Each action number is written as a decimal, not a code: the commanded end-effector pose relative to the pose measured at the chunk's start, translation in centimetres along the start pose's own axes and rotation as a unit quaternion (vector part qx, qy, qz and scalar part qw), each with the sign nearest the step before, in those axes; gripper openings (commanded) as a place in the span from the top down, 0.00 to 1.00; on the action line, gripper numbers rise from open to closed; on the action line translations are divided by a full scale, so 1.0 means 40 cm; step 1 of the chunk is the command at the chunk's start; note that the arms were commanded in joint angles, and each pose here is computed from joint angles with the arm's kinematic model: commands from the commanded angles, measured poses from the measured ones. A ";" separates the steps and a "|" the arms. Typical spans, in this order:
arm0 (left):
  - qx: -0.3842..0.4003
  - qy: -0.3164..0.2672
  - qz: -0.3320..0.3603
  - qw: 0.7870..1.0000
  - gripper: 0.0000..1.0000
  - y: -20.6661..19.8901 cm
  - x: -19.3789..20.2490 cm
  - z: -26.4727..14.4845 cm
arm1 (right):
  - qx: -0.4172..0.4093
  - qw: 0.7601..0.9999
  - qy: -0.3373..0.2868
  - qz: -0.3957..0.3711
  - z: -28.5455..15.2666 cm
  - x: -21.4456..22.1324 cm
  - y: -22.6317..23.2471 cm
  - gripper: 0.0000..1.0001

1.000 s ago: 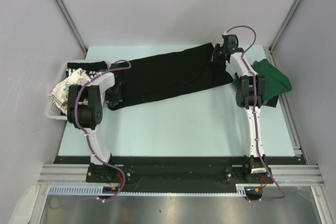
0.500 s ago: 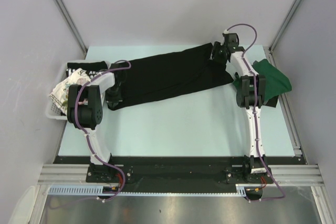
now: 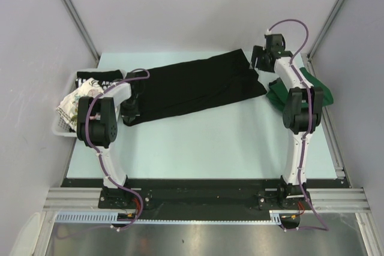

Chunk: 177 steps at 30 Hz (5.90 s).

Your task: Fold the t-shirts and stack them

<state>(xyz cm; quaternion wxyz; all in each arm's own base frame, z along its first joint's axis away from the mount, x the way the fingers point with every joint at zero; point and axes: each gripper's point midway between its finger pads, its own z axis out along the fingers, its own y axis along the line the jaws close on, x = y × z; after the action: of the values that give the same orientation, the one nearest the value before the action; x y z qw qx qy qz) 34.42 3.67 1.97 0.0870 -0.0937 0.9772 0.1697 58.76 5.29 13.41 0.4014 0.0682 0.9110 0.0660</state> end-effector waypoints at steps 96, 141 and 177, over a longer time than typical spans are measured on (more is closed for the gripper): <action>-0.055 -0.016 -0.103 0.993 1.00 0.223 0.008 -0.054 | 0.132 0.960 0.246 0.012 -0.284 0.431 -0.247 1.00; -0.050 -0.003 -0.103 0.993 1.00 0.219 0.019 -0.038 | 0.176 0.949 0.262 0.009 -0.343 0.407 -0.246 0.70; -0.039 -0.001 -0.101 0.994 1.00 0.208 0.012 -0.031 | 0.112 0.923 0.368 -0.029 -0.197 0.516 -0.102 0.73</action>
<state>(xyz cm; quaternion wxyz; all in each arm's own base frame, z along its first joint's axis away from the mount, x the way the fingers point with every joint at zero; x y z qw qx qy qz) 31.79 4.25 3.43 0.0720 -0.1041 0.9862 0.1067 39.49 3.60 3.66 0.0473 0.0633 0.9958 -0.0461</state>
